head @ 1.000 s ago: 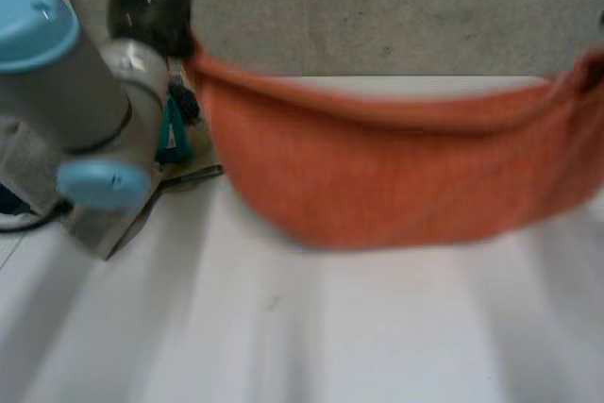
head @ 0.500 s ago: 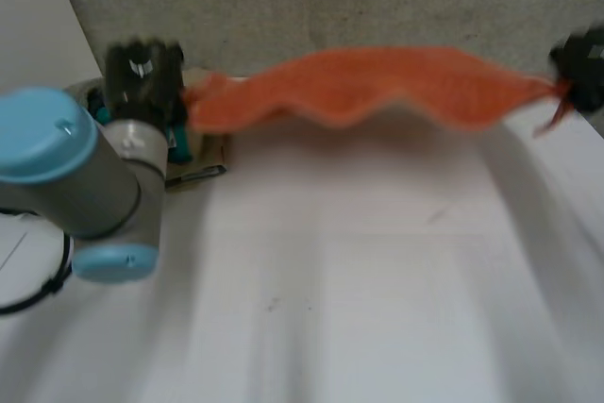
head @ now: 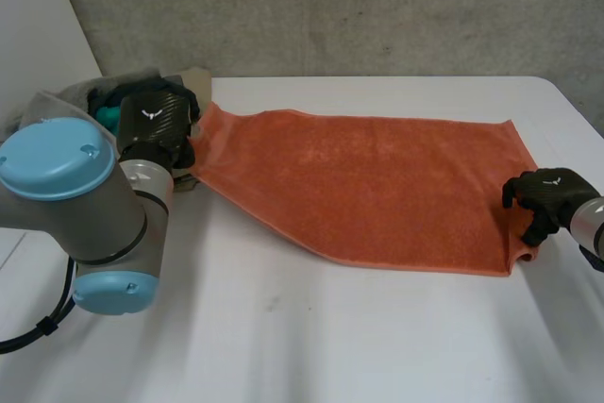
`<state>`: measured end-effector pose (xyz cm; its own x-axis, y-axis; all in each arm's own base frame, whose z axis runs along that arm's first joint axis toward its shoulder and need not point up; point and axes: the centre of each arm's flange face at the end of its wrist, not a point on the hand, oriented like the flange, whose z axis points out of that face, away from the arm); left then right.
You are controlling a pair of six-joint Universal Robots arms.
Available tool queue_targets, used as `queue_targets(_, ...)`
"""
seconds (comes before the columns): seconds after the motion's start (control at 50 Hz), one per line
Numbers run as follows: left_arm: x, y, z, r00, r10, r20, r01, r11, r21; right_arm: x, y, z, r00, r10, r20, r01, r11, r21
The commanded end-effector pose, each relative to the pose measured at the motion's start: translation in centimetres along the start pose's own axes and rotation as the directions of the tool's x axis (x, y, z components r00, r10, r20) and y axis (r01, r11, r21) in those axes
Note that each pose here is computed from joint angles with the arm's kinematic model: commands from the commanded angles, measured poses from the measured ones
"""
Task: Fold the laundry.
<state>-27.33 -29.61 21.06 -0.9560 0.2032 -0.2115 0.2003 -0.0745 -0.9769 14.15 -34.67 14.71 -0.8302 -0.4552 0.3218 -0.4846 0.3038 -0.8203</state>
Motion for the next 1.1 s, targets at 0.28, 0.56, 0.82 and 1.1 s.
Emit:
queue_targets(0.28,-0.1,0.4,0.0,1.0,0.003,-0.001,-0.003,1.0,-0.017,-1.6,1.6,-3.8,0.99,-0.077,0.114,0.078,0.997,0.003)
queue_targets(0.56,-0.6,0.4,0.2,1.0,0.004,0.013,-0.004,1.0,-0.019,-0.2,-0.8,-6.2,0.986,-0.162,0.026,0.161,0.986,0.051)
queue_targets(0.82,-0.7,0.3,0.2,1.0,0.001,0.017,0.0,1.0,-0.017,-2.1,0.3,-7.1,0.985,-0.156,0.077,0.151,0.986,0.073)
queue_targets(1.1,-1.2,0.2,0.3,1.0,0.001,0.027,0.0,1.0,-0.025,-1.4,3.1,-1.6,0.983,-0.175,0.059,0.17,0.982,0.086)
